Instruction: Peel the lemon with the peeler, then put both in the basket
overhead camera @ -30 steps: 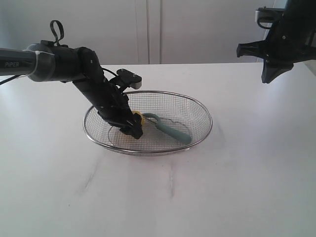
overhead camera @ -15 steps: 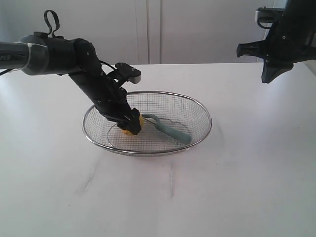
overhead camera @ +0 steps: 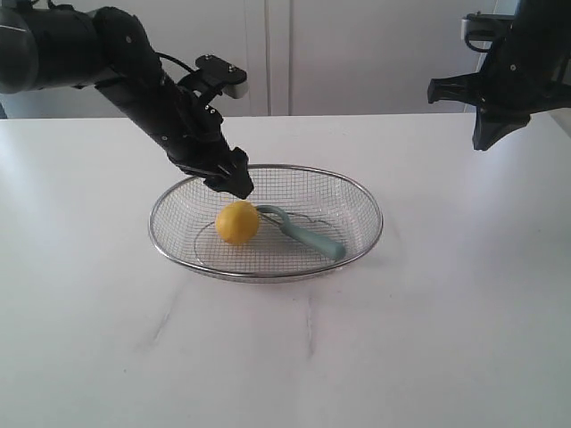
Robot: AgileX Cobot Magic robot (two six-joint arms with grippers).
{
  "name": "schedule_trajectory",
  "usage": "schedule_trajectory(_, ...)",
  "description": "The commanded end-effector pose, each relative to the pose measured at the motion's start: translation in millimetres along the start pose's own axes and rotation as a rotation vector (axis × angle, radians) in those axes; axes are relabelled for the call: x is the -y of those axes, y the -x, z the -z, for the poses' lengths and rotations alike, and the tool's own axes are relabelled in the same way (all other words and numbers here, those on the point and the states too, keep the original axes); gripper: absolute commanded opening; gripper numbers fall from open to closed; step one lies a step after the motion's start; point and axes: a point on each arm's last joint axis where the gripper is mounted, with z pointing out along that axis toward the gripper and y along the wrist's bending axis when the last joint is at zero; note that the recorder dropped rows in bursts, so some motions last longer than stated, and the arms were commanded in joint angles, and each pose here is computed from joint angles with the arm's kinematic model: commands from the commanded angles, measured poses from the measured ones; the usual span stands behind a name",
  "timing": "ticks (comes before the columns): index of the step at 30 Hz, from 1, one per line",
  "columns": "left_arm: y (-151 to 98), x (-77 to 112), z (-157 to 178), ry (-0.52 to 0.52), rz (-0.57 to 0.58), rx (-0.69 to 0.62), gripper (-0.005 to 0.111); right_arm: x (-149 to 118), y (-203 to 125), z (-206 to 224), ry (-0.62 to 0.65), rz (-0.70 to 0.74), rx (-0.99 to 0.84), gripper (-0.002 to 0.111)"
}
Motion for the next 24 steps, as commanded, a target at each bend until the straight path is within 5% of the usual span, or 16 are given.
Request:
schedule_trajectory(1, -1.1, 5.0, 10.2, -0.022, 0.002, -0.022, 0.061, 2.8, 0.7, 5.2, 0.001, -0.003, 0.02, 0.0)
schedule_trajectory(13, -0.7, 9.3, 22.5, -0.037, 0.023, -0.032, 0.001, 2.8, 0.7, 5.2, 0.001, -0.003, 0.02, 0.0)
schedule_trajectory(24, 2.2, 12.9, 39.4, -0.04, 0.055, -0.012, 0.0, 2.8, 0.7, 5.2, 0.001, -0.003, 0.02, 0.0)
